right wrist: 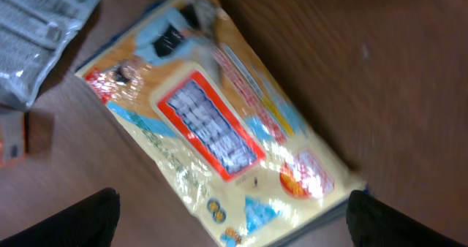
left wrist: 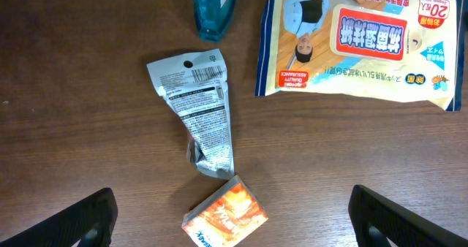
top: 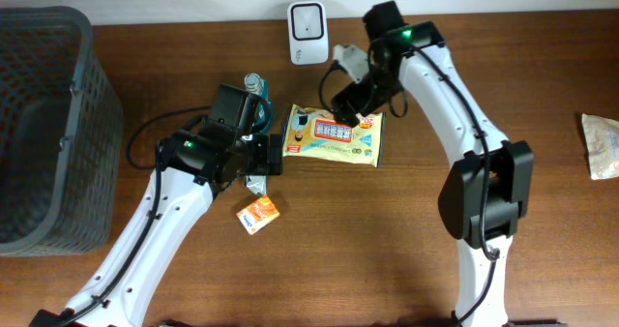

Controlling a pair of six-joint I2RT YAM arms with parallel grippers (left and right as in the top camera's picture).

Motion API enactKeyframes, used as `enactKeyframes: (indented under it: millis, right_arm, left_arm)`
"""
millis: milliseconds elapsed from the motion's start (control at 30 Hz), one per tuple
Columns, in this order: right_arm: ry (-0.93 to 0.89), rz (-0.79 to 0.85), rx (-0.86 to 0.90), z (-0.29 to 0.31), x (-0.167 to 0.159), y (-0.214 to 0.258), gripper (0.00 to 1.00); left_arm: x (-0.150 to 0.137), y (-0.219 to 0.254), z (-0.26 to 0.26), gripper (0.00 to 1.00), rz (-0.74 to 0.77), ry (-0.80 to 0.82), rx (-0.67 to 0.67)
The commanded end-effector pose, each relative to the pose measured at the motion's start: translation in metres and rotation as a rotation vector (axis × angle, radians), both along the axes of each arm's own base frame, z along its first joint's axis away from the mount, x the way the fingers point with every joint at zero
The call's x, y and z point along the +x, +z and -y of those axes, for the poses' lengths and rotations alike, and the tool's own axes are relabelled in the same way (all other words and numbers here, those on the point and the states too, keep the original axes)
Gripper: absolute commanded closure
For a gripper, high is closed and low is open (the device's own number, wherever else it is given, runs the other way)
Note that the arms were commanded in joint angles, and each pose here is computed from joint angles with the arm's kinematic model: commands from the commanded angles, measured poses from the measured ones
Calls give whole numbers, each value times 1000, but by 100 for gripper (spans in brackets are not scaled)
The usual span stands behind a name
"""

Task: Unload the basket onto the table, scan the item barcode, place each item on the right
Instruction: 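Grasp the yellow bag and lift it with the right gripper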

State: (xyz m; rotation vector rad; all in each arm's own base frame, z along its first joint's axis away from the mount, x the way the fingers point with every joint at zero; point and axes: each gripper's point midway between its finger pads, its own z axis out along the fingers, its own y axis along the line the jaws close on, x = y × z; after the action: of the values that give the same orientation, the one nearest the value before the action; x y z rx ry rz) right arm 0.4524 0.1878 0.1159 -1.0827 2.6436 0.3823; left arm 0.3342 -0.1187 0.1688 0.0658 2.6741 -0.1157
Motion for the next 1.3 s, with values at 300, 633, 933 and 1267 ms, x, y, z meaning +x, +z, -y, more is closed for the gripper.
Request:
enactKeyframes:
  millis: [300, 633, 933, 1267]
  right_arm:
    - [330, 57, -45, -26, 5, -57, 2]
    - [512, -27, -76, -42, -23, -98, 1]
    - [467, -84, -92, -39, -27, -116, 40]
    - [242, -103, -154, -29, -15, -115, 81]
  left_arm:
    - [-2, -7, 0, 1, -20, 6, -7]
    - [-2, -7, 0, 1, -21, 7, -7]
    - [-2, -7, 0, 1, -21, 7, -7]
    - [-2, -7, 0, 1, -21, 6, -7]
